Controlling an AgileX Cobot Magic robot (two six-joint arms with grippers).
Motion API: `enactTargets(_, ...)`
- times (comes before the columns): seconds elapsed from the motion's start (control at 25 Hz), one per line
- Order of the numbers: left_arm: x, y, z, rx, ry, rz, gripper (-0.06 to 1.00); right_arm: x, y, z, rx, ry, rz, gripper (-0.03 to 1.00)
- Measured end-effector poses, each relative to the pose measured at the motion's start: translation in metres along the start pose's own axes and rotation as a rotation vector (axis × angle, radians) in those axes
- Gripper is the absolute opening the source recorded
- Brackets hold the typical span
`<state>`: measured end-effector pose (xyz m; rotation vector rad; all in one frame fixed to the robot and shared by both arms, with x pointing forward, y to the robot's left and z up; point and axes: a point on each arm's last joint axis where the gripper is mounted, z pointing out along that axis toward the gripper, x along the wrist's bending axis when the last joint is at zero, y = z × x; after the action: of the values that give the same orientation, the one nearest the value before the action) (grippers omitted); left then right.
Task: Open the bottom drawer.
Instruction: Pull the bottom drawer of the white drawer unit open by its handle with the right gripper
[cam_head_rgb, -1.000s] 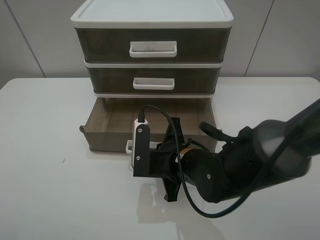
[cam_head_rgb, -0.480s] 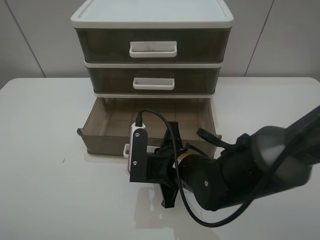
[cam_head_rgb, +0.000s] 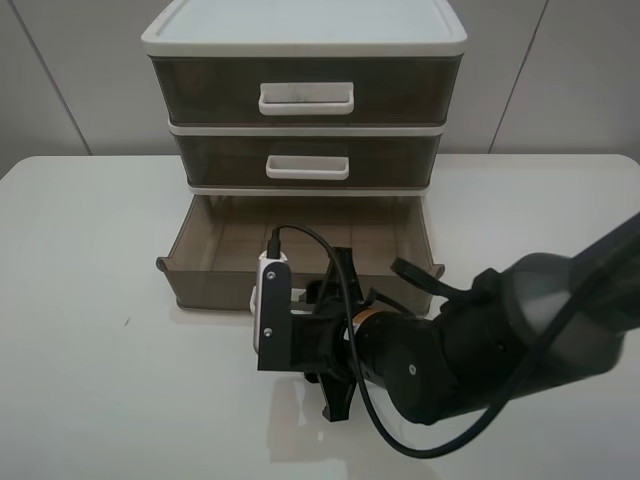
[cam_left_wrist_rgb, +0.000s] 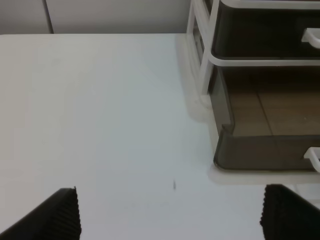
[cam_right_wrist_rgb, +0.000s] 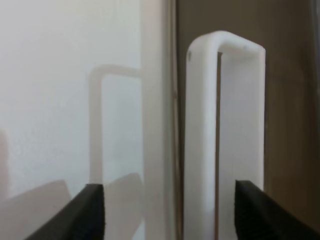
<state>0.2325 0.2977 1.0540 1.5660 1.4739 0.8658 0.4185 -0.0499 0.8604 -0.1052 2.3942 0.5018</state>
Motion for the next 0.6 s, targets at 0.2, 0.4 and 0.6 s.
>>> enactTargets(0.2,0.0,0.0,0.0,0.0,0.0,0.0,0.74,-0.006,0.005,-0.006,-0.029,-0.017,-0.002,0.61)
enactTargets(0.4,0.0,0.0,0.0,0.0,0.0,0.0,0.74,-0.017,0.013,-0.024,-0.081,0.004,0.021,0.61)
enactTargets(0.6,0.0,0.0,0.0,0.0,0.0,0.0,0.74,-0.028,0.021,-0.048,-0.133,0.044,0.1,0.69)
